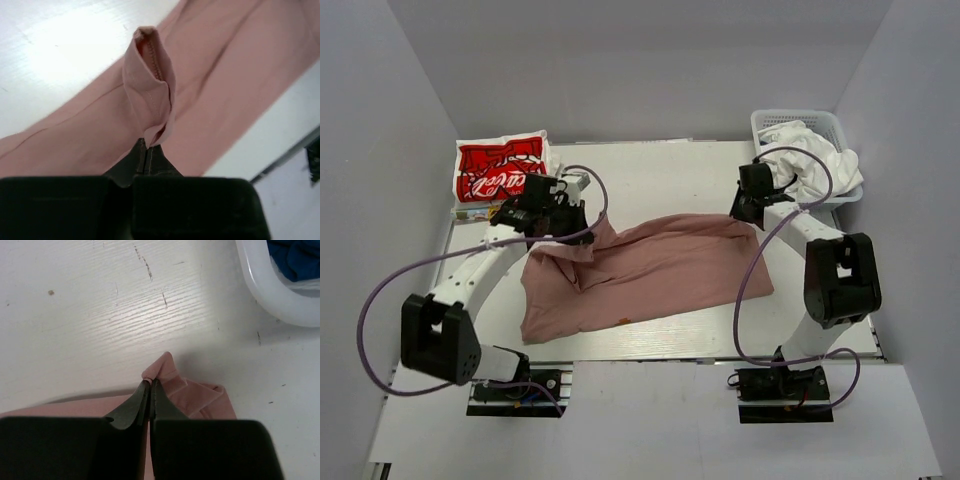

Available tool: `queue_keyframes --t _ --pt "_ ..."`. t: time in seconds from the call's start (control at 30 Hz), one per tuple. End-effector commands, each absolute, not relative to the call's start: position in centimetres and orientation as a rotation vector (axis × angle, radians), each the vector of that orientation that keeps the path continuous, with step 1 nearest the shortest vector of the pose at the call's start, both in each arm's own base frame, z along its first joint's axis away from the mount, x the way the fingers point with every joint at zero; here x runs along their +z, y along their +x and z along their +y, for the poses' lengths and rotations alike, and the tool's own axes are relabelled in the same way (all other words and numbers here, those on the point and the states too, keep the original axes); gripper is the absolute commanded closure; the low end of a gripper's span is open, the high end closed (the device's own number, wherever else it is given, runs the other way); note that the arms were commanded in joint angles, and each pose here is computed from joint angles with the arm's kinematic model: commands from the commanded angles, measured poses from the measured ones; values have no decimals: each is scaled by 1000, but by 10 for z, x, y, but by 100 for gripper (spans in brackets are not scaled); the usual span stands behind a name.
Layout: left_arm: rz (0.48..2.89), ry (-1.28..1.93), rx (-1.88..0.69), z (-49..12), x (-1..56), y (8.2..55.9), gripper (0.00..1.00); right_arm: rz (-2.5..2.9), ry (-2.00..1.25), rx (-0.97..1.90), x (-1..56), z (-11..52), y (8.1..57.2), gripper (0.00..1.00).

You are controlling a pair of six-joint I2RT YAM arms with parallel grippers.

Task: Fold and stack the t-shirts

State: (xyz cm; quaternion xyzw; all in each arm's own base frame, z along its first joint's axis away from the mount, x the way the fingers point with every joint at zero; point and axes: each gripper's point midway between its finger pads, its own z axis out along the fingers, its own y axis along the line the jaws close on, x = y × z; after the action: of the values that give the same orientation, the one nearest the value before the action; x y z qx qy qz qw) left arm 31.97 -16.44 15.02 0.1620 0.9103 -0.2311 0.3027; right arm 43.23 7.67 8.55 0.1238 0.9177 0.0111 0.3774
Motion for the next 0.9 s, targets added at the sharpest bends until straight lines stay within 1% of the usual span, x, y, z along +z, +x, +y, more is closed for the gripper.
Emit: queue_keyframes --t 0.0,0.07,0.1,0.17,0.2,0.23,0.27,0.3,0.33,0.37,0.4,0.43,0.47,0.5,0.53,0.57,0.63,0.7,0.73,0.77,0.83,0.87 --pt "2438 303 -782 -181 155 288 100 2279 319 45 94 75 428 100" --pt "2539 171 -755 -171 128 258 100 2266 336 45 89 71 423 100" --pt "2562 131 -733 -169 121 251 100 2253 363 38 92 67 418 100" --pt "2643 87 -768 -170 107 229 100 2251 388 27 85 63 410 100" --pt "2678 43 -736 -164 101 222 100 2255 388 37 80 62 395 100" --pt "2756 -9 -690 -154 87 204 100 2233 390 59 83 63 395 100" --pt "2788 -79 -662 -152 81 197 100 2226 405 61 85 61 391 100" --pt "2803 -85 -654 -152 80 191 100 2197 467 64 90 57 388 97" --pt "2793 -73 -693 -155 86 187 100 2213 485 44 81 53 373 97" --pt "2797 -51 -732 -159 86 180 97 2213 537 28 78 48 367 95" --pt "2810 -75 -717 -156 87 176 82 2225 571 1 70 41 356 82" --pt "2834 -87 -688 -153 86 169 54 2195 617 -60 74 28 346 28" --pt "2859 -94 -678 -150 89 162 2 2209 648 -88 69 23 335 10" --pt "2874 -99 -671 -149 91 159 1 2210 669 -130 69 16 328 10" --pt "2877 -103 -653 -147 96 160 1 2167 670 -130 82 12 326 10" --pt "2889 -116 -601 -140 98 155 1 2155 669 -120 87 12 325 10" --pt "2859 -72 -608 -140 110 159 1 2110 627 -86 108 14 325 10" --pt "2793 -48 -620 -143 121 170 1 2056 549 21 132 28 337 10" --pt "2758 -64 -617 -143 124 176 1 2054 461 45 137 34 340 10" --pt "2727 -94 -563 -138 124 185 1 2061 344 186 146 61 347 10" --pt "2678 -171 -560 -140 123 206 1 2078 232 287 151 83 354 10" --pt "2719 -173 -564 -145 112 210 1 2153 193 307 131 93 359 10"
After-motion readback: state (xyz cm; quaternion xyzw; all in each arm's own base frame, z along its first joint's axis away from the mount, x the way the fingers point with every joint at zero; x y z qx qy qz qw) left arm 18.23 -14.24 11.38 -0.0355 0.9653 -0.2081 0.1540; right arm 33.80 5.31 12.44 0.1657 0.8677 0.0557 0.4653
